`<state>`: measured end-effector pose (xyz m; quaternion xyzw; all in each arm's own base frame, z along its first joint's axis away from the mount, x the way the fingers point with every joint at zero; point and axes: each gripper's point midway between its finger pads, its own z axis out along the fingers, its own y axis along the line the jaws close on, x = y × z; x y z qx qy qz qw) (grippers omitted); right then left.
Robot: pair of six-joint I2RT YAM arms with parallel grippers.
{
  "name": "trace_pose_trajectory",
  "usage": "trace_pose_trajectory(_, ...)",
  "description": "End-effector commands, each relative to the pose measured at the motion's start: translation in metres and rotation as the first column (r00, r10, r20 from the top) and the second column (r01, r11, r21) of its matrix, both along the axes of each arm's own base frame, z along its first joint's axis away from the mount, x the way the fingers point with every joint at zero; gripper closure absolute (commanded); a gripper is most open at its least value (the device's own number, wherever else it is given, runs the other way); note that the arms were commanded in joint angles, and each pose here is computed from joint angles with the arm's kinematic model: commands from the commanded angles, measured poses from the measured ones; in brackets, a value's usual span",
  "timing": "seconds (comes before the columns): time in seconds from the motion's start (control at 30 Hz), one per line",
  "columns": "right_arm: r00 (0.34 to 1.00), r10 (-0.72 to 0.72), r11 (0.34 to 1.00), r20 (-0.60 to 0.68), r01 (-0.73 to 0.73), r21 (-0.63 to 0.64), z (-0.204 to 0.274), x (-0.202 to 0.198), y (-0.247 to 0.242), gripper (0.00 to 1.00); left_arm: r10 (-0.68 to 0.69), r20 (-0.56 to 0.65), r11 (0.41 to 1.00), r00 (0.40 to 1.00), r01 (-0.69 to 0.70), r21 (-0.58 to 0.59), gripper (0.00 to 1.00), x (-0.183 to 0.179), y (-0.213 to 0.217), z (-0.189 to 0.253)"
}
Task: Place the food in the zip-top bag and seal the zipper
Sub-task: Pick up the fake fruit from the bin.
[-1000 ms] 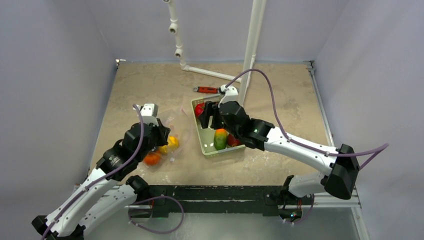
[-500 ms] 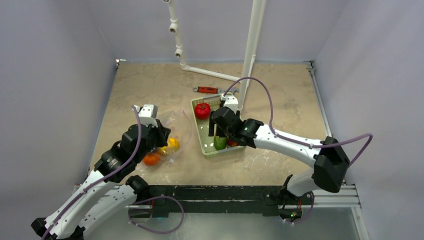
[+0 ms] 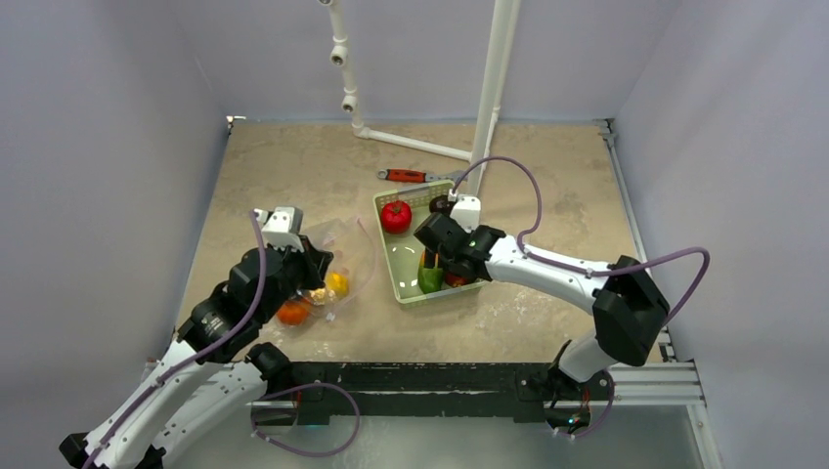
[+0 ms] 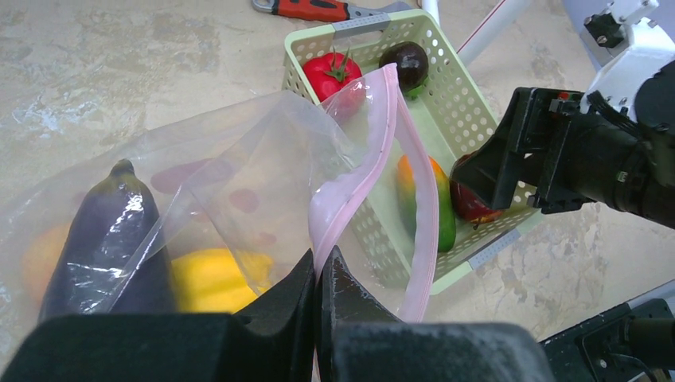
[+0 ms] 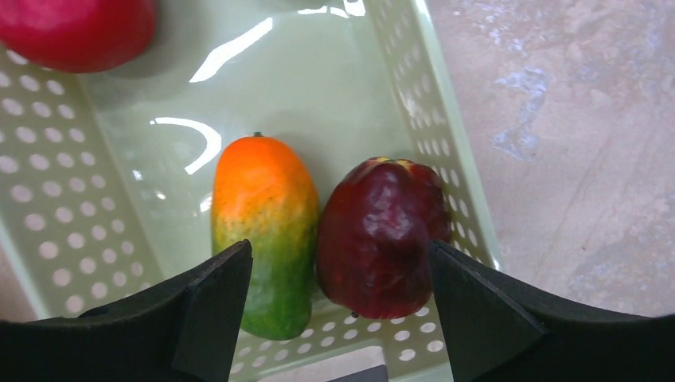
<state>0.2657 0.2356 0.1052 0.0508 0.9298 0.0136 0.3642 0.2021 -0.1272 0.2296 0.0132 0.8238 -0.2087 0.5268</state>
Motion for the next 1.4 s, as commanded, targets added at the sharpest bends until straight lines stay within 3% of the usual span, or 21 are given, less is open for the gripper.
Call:
trace_pose_trajectory(0.0, 0.992, -0.125, 0.991, 0.02, 0.126, -0.034, 0.006, 0.004, -0.017, 0.16, -0.028, 0.053, 0.999, 0.998, 0.029, -0.027, 1.0, 0.0, -0.005, 0.012)
trace_pose_trajectory(0.33, 0.988, -0.153, 0.984, -0.035, 0.149, -0.101, -0.026, -0.002, -0.024, 0.12, -0.039, 0.078, 0.998, 0.996, 0.043, -0.049, 1.0, -0.006, -0.005, 0.019)
trace_pose_trajectory(0.6, 0.993, -0.102, 0.993, -0.055, 0.098, -0.065, -0.043, 0.004, -0.013, 0.17, -0.041, 0.084, 0.997, 0.996, 0.046, -0.054, 1.0, -0.009, -0.005, 0.02)
trace_pose_trajectory(0.67, 0.993, -0.101, 0.993, -0.054, 0.097, -0.06, -0.043, 0.005, -0.012, 0.21, -0.039, 0.082, 0.998, 0.996, 0.044, -0.054, 1.0, -0.009, -0.005, 0.02)
trace_pose_trajectory(0.97, 0.996, -0.09, 0.996, 0.012, 0.09, 0.004, -0.011, 0.015, -0.004, 0.62, -0.03, 0.07, 0.999, 0.997, 0.033, -0.043, 1.0, -0.007, -0.005, 0.017)
trace_pose_trajectory(1.17, 0.994, -0.085, 0.994, 0.068, 0.08, 0.07, 0.026, 0.02, 0.0, 0.69, -0.025, 0.055, 0.999, 0.998, 0.027, -0.03, 1.0, -0.005, -0.006, 0.012)
trace_pose_trajectory(1.37, 0.988, -0.003, 0.983, 0.156, -0.026, 0.183, 0.078, 0.025, 0.019, 0.74, -0.022, 0.044, 1.0, 0.999, 0.023, -0.02, 1.0, -0.003, -0.007, 0.009)
